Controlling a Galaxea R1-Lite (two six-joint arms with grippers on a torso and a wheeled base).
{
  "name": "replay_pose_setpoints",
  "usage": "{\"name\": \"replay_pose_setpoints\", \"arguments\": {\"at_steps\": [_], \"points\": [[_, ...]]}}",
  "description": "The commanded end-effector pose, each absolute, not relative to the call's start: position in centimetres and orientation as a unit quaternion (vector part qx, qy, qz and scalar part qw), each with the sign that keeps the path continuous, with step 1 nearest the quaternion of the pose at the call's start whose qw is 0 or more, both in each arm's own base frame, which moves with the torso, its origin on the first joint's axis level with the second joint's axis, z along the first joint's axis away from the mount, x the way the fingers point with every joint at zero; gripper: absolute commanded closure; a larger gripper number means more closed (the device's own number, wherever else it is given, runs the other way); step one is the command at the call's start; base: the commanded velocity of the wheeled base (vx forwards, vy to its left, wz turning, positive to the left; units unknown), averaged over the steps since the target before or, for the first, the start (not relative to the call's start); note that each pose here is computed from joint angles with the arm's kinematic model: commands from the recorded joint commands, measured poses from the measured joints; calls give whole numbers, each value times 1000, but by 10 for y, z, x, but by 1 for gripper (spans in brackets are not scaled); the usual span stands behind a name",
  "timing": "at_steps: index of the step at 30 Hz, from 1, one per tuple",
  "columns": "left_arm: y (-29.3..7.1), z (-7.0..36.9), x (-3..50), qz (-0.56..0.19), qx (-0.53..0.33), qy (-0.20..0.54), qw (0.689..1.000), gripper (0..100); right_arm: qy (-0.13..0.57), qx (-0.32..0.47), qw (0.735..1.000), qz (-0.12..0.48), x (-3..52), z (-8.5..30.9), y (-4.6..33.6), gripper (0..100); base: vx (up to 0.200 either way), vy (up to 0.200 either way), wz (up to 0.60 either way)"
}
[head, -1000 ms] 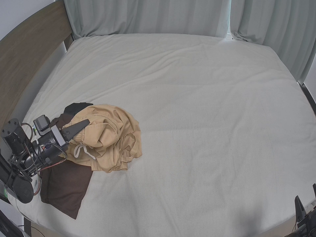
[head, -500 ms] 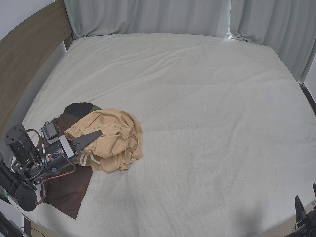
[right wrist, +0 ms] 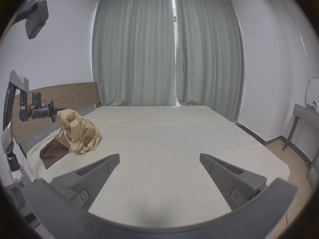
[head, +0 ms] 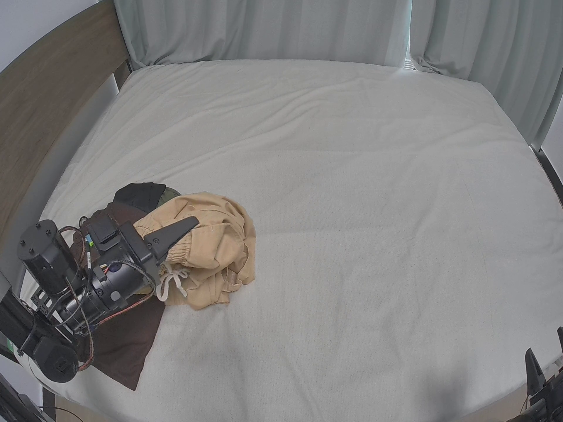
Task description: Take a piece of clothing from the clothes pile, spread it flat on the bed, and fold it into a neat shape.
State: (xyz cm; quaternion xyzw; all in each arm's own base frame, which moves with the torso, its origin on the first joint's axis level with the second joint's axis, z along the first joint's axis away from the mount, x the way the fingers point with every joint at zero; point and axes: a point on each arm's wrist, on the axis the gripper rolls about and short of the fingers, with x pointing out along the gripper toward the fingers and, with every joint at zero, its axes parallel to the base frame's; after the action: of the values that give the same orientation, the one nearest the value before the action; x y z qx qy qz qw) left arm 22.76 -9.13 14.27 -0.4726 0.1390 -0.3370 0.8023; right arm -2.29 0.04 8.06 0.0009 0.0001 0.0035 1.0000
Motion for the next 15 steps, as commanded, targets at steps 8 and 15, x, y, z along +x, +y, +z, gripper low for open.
{"name": "replay_pose_setpoints", "arguments": {"at_steps": [8,15], "points": [[-141,161,217,-358,-500,109,781,100,4,1,1000,4,-22,75,0,0,0,0,0],[-158,171,210,-378,-506,97,769,100,3,1,1000,4,-22,75,0,0,0,0,0]]}}
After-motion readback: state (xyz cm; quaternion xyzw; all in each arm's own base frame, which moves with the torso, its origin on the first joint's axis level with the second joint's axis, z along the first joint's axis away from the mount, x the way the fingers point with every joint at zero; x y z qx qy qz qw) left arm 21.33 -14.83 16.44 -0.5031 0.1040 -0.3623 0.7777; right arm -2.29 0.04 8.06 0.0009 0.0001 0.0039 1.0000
